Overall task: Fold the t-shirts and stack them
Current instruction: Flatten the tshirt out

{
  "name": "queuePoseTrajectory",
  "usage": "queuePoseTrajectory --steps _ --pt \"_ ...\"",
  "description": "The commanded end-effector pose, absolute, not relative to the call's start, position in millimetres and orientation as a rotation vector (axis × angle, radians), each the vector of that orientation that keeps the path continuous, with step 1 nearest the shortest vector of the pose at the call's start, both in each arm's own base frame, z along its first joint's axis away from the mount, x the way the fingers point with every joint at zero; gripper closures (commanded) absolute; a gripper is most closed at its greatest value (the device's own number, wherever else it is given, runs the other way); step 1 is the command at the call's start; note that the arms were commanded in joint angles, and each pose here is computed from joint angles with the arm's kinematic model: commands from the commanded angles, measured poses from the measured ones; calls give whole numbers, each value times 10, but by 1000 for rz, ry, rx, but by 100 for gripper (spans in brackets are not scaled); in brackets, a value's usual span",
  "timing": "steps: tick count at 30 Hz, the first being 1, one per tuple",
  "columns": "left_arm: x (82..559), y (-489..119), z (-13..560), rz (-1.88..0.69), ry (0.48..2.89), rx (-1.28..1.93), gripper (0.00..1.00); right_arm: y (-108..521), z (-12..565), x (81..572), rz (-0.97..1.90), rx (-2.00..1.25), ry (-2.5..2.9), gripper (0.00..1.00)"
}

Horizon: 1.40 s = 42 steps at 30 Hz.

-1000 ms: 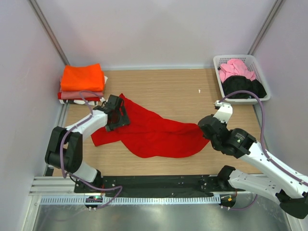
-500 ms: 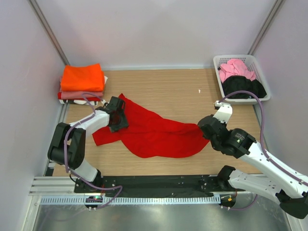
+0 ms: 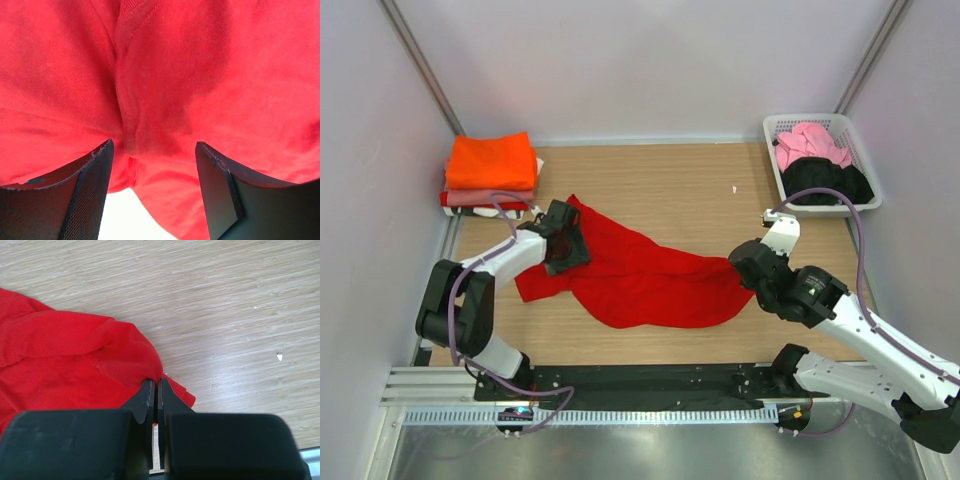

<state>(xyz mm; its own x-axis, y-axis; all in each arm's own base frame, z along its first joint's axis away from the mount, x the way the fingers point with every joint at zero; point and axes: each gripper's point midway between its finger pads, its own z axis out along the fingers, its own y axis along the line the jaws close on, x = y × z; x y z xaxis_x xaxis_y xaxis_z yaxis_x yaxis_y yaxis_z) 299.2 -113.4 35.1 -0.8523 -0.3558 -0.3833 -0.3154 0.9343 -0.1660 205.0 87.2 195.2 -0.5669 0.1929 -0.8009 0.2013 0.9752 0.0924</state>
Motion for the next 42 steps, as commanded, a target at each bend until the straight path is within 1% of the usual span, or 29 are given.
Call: queuePoseTrajectory --steps 1,6,9,13,18,20,21,22,24,25,27,28,29,31,35,38,39,41,42 --pt "3070 -1136 576 -142 2621 -482 32 893 2022 2105 4 287 2149 99" --pt "3089 -1122 660 -140 2597 -484 32 901 2010 2110 3 285 2152 99" --pt "3107 -1139 616 -137 2606 -486 34 903 2009 2112 1 282 2153 99" --pt "3138 -1211 581 -151 2613 -479 39 907 2000 2113 2 281 2154 99" --pt "3163 -1267 514 -128 2629 -455 42 902 2002 2111 1 282 2153 99" --pt "3151 -1262 453 -113 2643 -454 49 904 2004 2113 2 282 2152 99" --pt "3156 -1261 458 -112 2641 -454 49 904 2001 2114 1 281 2152 99" --pt "3157 -1267 441 -111 2644 -453 55 910 1995 2114 0 279 2154 99" --pt "3160 -1267 434 -107 2648 -447 60 905 1993 2118 -4 279 2154 99" --pt "3158 -1268 429 -104 2649 -443 66 906 1991 2114 -5 277 2155 99" --pt "3160 -1265 432 -102 2649 -439 75 909 1997 2121 -2 279 2152 99" --pt "3165 -1266 442 -103 2647 -435 92 906 1998 2118 -2 279 2152 99" --pt "3170 -1259 464 -104 2642 -437 100 907 1994 2123 -3 279 2151 99" --pt "3165 -1252 503 -105 2635 -429 100 909 1988 2125 -7 277 2153 99" --pt "3155 -1249 772 -128 2598 -407 100 902 1997 2125 -8 278 2150 99" --pt "3105 -1205 1196 -149 2530 -392 100 891 2025 2121 -3 284 2143 99" --pt "3056 -1174 1443 -165 2492 -389 100 903 2050 2117 12 284 2142 99" --pt "3003 -1147 1764 -191 2434 -375 100 949 2127 2112 63 258 2130 99" --pt "2880 -1101 1943 -206 2414 -367 100 978 2201 2114 96 251 2118 99"
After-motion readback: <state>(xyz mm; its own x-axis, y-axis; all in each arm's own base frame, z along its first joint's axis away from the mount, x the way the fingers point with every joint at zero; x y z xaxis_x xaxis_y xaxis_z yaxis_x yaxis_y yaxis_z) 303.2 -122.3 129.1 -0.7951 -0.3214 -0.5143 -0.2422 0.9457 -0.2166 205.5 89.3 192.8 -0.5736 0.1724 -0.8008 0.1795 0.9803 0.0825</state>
